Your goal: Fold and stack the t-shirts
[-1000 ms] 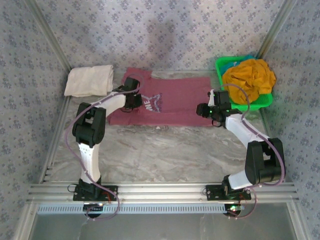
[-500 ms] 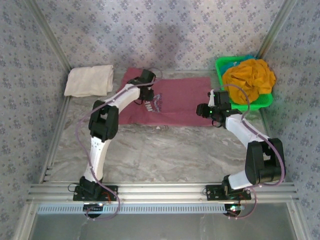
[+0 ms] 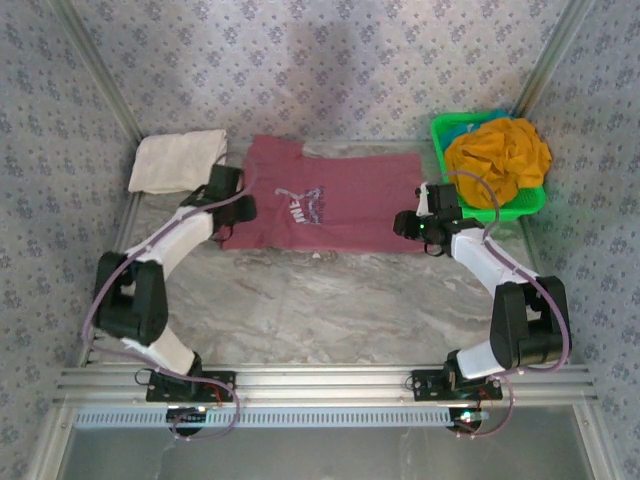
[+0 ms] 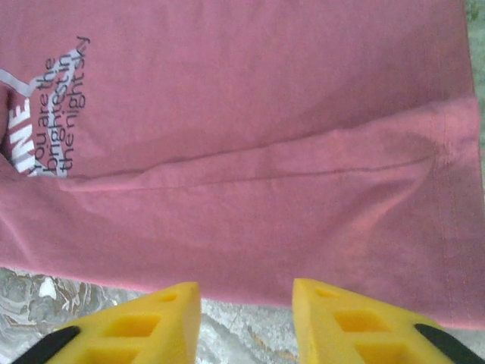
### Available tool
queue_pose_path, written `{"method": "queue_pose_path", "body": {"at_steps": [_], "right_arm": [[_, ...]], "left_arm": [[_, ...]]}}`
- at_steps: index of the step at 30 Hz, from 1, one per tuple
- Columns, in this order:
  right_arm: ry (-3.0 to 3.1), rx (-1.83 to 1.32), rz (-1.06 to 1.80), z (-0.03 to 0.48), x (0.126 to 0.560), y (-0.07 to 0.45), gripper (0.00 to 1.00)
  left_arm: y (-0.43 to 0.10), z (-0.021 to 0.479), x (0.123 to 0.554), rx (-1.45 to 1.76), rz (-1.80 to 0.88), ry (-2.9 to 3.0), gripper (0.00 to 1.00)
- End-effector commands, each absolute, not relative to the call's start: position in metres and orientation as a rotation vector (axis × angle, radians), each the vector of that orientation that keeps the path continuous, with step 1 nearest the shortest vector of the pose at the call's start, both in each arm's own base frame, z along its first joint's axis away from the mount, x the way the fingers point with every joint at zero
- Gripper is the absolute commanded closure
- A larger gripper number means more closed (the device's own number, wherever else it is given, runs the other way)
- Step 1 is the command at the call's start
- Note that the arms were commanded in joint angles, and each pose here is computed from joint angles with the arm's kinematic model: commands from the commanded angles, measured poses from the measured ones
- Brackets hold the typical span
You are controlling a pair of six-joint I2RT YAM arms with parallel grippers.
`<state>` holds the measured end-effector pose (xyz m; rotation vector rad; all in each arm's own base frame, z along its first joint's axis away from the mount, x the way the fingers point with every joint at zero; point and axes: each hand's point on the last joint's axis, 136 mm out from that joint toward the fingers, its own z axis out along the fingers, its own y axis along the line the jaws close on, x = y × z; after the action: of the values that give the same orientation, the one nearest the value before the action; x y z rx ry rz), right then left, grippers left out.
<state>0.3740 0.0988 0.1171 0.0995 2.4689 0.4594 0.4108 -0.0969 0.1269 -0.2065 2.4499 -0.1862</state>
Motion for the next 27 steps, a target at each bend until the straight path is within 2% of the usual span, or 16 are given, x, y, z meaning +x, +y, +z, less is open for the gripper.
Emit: {"method": "queue_pose_path", "body": {"at_steps": [1, 7, 16, 27], "right_arm": [[2.567, 0.120, 0.454, 0.100, 0.356, 0.101, 0.67], [2.658, 0.178, 0.463, 0.066, 0.354, 0.106, 0.83], [2.704, 0.297, 0.397, 0.045, 0.379, 0.092, 0.86], [2.813, 0.440, 0.346, 0.014, 0.351, 0.068, 0.86]], "left_arm": [[-0.099, 0.092, 0.381, -0.283, -0.324, 2.534, 0.59], [-0.086, 0.055, 0.369, -0.330, -0.347, 2.607, 0.66], [-0.070, 0.037, 0.378, -0.392, -0.312, 2.657, 0.74], [-0.047, 0.020, 0.335, -0.486, -0.272, 2.769, 0.76]]}}
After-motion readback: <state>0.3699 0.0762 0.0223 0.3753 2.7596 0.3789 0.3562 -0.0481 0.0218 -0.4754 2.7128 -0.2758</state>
